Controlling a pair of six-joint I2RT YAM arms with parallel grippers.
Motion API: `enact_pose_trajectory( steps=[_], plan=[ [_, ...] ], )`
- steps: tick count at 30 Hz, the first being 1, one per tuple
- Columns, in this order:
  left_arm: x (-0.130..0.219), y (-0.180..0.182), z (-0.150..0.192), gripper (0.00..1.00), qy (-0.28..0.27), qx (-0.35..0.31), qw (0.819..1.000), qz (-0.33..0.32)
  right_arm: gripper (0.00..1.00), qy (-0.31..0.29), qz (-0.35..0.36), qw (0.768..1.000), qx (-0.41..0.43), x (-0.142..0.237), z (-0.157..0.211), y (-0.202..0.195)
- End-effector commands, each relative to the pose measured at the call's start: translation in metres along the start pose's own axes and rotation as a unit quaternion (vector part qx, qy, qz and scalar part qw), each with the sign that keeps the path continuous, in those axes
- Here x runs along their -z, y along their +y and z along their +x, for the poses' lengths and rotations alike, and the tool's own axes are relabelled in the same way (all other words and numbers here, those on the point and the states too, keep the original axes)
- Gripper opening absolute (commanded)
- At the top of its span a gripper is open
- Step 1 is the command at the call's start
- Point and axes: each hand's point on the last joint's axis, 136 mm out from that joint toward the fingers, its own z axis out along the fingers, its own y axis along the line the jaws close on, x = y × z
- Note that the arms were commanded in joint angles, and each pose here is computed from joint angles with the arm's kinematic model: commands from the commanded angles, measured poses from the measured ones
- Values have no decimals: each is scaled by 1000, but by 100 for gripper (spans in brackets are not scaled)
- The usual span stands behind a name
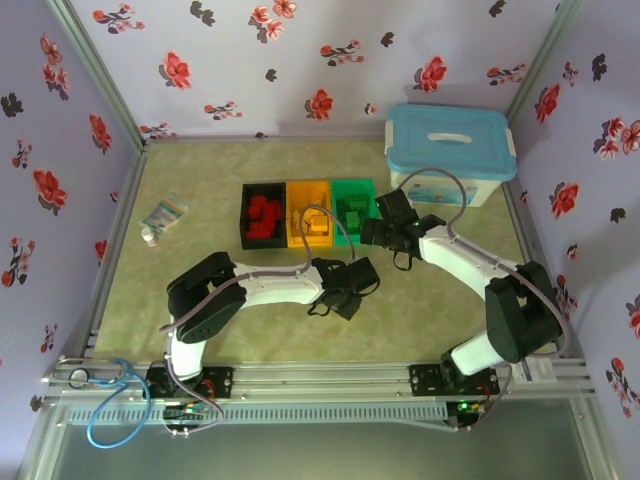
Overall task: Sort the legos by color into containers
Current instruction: Pick up the lego from the middle-left of the table, then place the lego in the container.
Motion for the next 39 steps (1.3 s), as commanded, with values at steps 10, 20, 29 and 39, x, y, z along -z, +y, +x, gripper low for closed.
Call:
enact_pose_trajectory(
  steps=[10, 20, 29, 39],
  plan=[
    [110, 89, -54, 31, -255, 195, 936, 145, 91, -5, -7, 1000, -26, -1, 7, -6],
    [133, 152, -56, 32, -311, 248, 914, 78, 90, 17, -20, 999, -33, -1, 35, -14],
    [147, 181, -87, 33, -319, 248, 914, 45, 91, -25, -63, 997, -34, 31, 41, -18],
    [156, 220, -129, 34, -321, 267, 908, 20, 94, -48, -62, 996, -45, 43, 51, -33]
  ],
)
